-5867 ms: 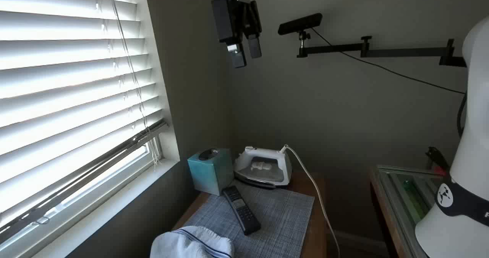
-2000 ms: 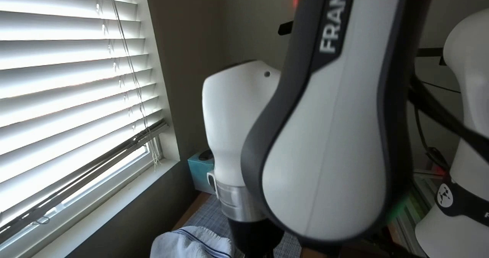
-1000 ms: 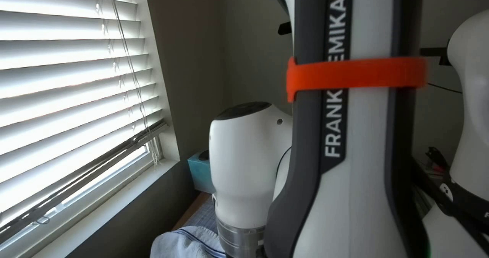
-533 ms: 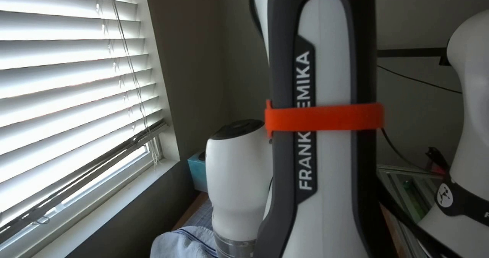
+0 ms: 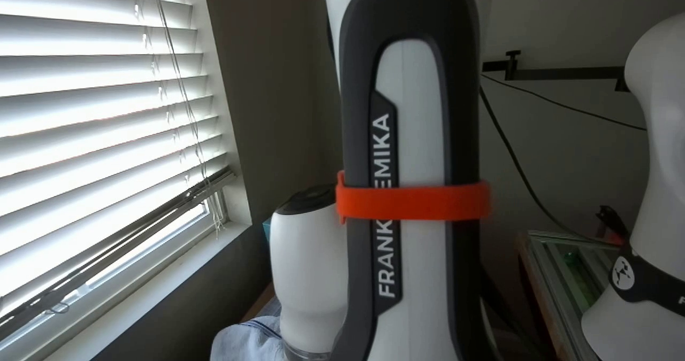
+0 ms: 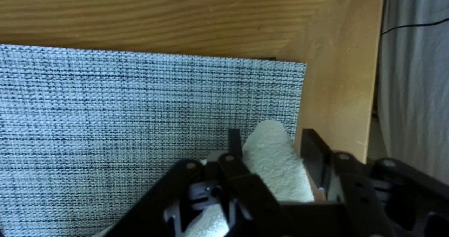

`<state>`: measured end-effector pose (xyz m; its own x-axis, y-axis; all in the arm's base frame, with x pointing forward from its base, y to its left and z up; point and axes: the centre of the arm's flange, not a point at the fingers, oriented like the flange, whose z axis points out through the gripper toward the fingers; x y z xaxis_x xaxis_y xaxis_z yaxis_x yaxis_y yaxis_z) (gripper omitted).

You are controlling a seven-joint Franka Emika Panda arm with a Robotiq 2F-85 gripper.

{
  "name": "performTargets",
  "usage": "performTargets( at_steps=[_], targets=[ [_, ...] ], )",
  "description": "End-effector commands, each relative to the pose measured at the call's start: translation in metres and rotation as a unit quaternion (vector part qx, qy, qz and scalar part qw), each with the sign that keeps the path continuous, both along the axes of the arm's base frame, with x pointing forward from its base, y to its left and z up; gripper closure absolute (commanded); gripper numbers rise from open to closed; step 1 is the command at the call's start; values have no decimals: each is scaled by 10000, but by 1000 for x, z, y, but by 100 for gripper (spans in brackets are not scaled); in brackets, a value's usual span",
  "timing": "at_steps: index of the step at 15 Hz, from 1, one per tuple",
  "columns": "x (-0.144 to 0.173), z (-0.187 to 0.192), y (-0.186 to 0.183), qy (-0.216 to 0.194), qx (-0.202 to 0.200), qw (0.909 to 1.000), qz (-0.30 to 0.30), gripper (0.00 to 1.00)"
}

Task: Fold the kitchen towel

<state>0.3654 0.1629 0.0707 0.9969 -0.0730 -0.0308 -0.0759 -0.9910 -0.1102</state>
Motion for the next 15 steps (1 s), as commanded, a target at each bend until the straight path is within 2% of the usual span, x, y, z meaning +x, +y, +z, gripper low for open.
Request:
performTargets(
  at_steps=[1, 3, 4, 8, 10, 12, 15],
  targets=[
    [11, -15, 2, -29, -55, 10000, -38, 82],
    [12, -9, -3, -20, -85, 9999, -52, 96],
    [12, -4, -7, 1, -71, 10000, -43, 99],
    [10, 32, -31, -20, 34, 10000, 2, 99],
    [8, 57, -46, 81, 125, 9997, 197, 99],
    [5, 90, -63, -28, 282, 9985, 478, 99],
    [8, 140, -86, -659, 311, 9961, 489, 99]
  ],
)
